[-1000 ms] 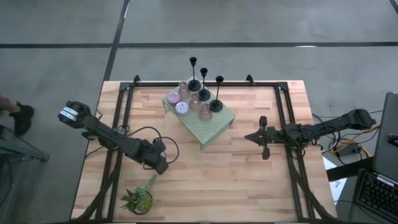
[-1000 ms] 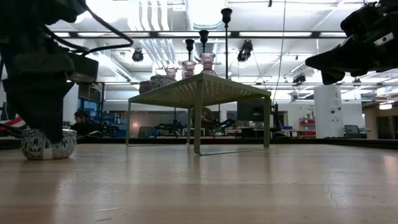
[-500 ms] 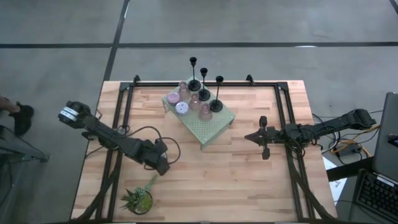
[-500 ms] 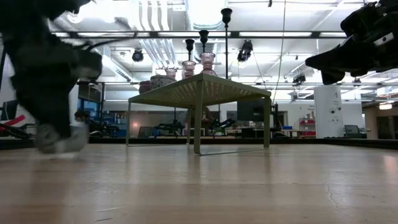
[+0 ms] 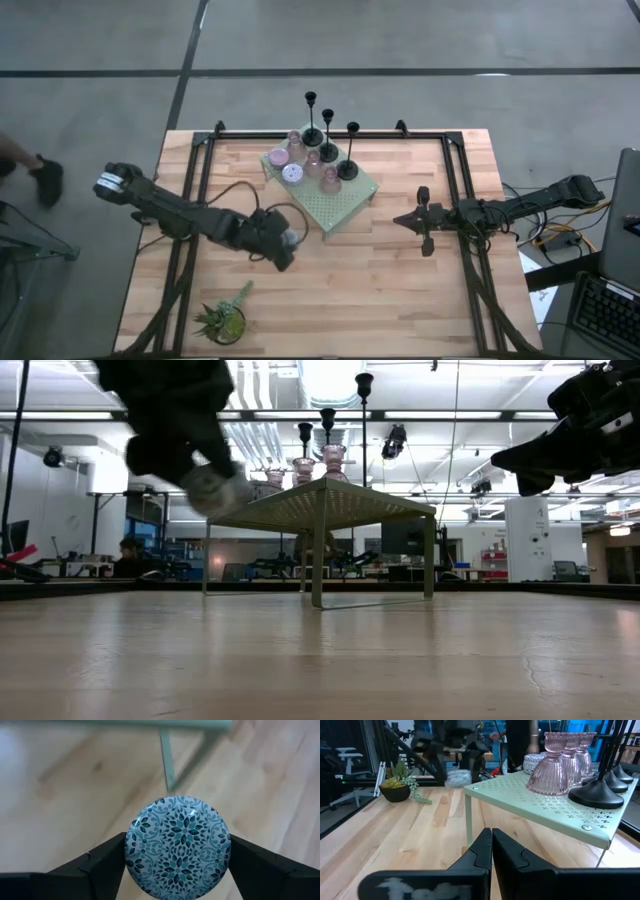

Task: Pick & Place candle stick holders
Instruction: Put the blue scented candle on the shelf aligned with the pink glass candle holder

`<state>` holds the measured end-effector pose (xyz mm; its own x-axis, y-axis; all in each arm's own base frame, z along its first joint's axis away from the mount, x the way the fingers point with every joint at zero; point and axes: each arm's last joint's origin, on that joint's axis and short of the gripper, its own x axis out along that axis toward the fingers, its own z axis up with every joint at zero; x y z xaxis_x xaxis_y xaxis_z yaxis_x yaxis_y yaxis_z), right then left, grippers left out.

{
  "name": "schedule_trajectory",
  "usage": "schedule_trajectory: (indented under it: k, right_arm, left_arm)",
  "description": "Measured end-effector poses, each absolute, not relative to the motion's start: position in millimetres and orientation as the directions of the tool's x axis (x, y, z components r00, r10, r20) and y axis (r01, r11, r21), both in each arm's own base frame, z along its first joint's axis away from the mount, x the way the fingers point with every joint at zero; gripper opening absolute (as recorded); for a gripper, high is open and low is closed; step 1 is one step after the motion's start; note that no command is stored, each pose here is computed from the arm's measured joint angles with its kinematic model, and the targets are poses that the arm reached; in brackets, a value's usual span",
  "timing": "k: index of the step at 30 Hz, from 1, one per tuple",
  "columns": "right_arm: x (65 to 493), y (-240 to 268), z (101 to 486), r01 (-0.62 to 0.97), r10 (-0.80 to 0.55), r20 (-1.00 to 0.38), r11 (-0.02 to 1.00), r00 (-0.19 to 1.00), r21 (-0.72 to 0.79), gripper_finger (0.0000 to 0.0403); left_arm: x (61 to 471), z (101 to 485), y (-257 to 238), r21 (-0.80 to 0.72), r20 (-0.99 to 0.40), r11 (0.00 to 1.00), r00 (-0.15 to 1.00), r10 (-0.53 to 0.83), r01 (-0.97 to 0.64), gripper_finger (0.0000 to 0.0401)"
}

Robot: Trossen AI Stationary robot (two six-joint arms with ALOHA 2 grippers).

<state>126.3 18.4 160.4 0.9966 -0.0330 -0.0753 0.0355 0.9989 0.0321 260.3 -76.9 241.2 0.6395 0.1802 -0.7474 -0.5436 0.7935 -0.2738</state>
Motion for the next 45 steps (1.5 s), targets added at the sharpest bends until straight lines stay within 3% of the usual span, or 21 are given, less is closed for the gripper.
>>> schedule_trajectory:
  k: [9,20,30,45]
  right_arm:
    - [126.3,18.4,160.4,0.036,-0.033,-0.076,0.999,0.997,0.032,0.0008]
    - [126.3,18.4,160.4,0.036,-0.034,-0.075,0.999,0.997,0.033,0.0008]
    - [126.3,18.4,160.3,0.036,-0.034,-0.075,0.999,0.997,0.032,0.0008]
    - [126.3,18.4,160.3,0.036,-0.033,-0.075,0.999,0.997,0.033,0.0008]
  left_arm:
    - [280.9,283.3,-44.8,-0.281,-0.674,0.792,0.699,0.239,-0.542,0.0312]
    - [288.1,313.2,-3.5,-0.295,-0.650,0.731,0.690,0.318,-0.615,0.0312]
    - [303.8,299.9,13.5,-0.254,-0.682,0.706,0.640,0.355,-0.662,0.0313]
    - [326.0,282.1,12.8,-0.248,-0.696,0.751,0.652,0.301,-0.612,0.0314]
